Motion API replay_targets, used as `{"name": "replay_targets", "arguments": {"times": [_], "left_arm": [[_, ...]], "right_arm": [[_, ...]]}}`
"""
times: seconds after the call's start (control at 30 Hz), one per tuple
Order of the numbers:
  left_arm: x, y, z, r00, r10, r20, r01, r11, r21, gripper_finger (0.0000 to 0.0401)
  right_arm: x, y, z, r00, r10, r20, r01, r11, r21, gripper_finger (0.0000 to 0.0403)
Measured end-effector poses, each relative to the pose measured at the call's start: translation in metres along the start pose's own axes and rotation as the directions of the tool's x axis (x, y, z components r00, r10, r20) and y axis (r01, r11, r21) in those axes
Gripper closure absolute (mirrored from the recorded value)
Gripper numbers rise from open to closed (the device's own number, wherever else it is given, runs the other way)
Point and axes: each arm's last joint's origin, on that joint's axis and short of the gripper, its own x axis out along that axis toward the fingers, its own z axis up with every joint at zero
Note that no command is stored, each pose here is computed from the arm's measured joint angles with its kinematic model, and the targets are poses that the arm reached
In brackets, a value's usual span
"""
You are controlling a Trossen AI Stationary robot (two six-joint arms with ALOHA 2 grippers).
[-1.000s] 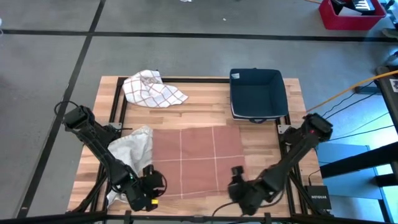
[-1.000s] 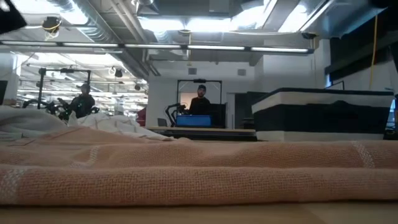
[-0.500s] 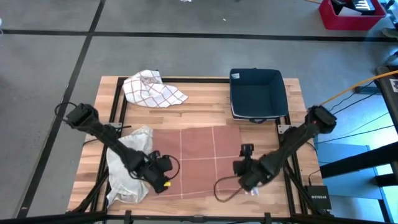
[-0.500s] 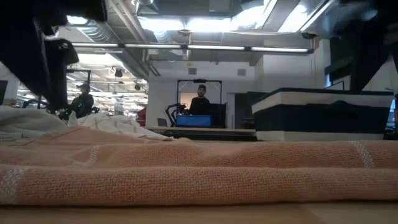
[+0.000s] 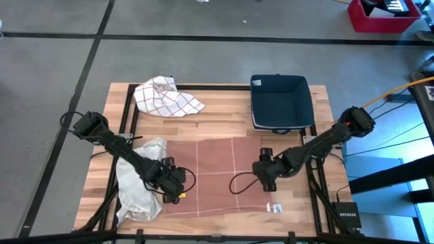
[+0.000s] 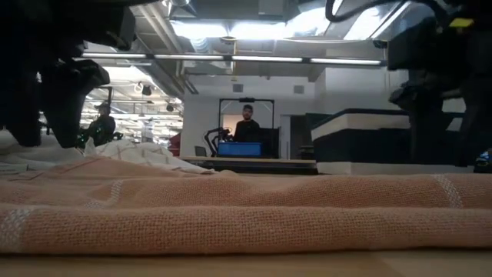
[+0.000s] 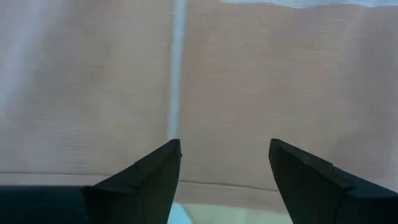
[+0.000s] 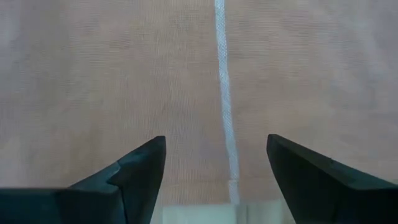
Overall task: Fold towel
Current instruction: Fold the brown towel
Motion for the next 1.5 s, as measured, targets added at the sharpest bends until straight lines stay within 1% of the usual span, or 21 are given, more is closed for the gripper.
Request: {"name": "replay_targets", "arguments": {"times": [0.1,0.2,0.33,0.4,0.47,0.53,0.63,0.73,0.9,1.0,1.1,1.17,1.3,1.37,1.5], "left_arm": [[0.000,0.002,-0.001,0.999,0.035,0.006,-0.035,0.998,0.055,0.0166],[0.001,0.004,0.001,0.999,0.047,0.014,-0.048,0.995,0.092,0.0166],[0.013,0.016,-0.004,0.997,0.081,-0.019,-0.080,0.994,0.074,0.0166],[0.022,0.022,-0.008,0.997,0.064,-0.038,-0.062,0.996,0.057,0.0166],[0.032,0.025,-0.011,0.999,0.019,-0.031,-0.017,0.999,0.046,0.0166],[0.039,0.027,-0.015,1.000,0.002,-0.013,-0.001,0.999,0.050,0.0166],[0.047,0.031,-0.023,1.000,-0.017,-0.012,0.017,1.000,0.021,0.0166],[0.051,0.033,-0.029,1.000,-0.015,-0.027,0.015,1.000,-0.004,0.0166],[0.051,0.031,-0.031,1.000,-0.017,-0.026,0.017,1.000,0.005,0.0166],[0.052,0.031,-0.031,0.999,-0.023,-0.022,0.023,1.000,0.006,0.0166],[0.052,0.031,-0.031,1.000,-0.026,-0.016,0.026,1.000,0.006,0.0166],[0.052,0.031,-0.031,1.000,-0.027,-0.016,0.027,1.000,0.006,0.0166],[0.052,0.031,-0.031,0.999,-0.029,-0.017,0.029,0.999,0.017,0.0166],[0.052,0.031,-0.031,0.999,-0.029,-0.017,0.029,0.999,0.018,0.0166],[0.052,0.031,-0.031,0.999,-0.031,-0.018,0.031,0.999,0.029,0.0168]], "right_arm": [[0.007,-0.001,-0.005,1.000,0.013,0.025,-0.013,1.000,0.005,0.0120],[0.011,-0.001,-0.007,0.998,0.025,0.053,-0.026,1.000,0.017,0.0120],[0.011,0.000,-0.006,0.997,0.034,0.073,-0.037,0.999,0.036,0.0120],[0.011,0.001,-0.005,0.996,0.036,0.079,-0.040,0.998,0.040,0.0120],[0.011,0.001,-0.005,0.996,0.036,0.078,-0.039,0.998,0.040,0.0120],[0.011,0.001,-0.005,0.996,0.036,0.079,-0.040,0.998,0.041,0.0120],[0.011,0.001,-0.004,0.995,0.042,0.086,-0.045,0.998,0.041,0.0120],[0.013,0.002,-0.005,0.996,0.070,0.062,-0.072,0.997,0.023,0.0120],[0.013,0.001,-0.005,0.996,0.079,0.050,-0.078,0.997,-0.008,0.0120],[0.015,-0.003,-0.006,0.998,0.060,0.028,-0.060,0.998,0.002,0.0120],[0.020,-0.010,-0.006,1.000,-0.006,0.012,0.006,1.000,0.018,0.0121],[0.023,-0.012,-0.005,1.000,0.004,0.003,-0.004,1.000,0.028,0.0121],[0.032,-0.015,-0.006,0.997,0.043,-0.071,-0.040,0.999,0.036,0.0121],[0.037,-0.014,-0.008,0.994,0.049,-0.102,-0.047,0.999,0.022,0.0121],[0.041,-0.014,-0.009,0.992,0.044,-0.120,-0.043,0.999,0.017,0.0122]]}}
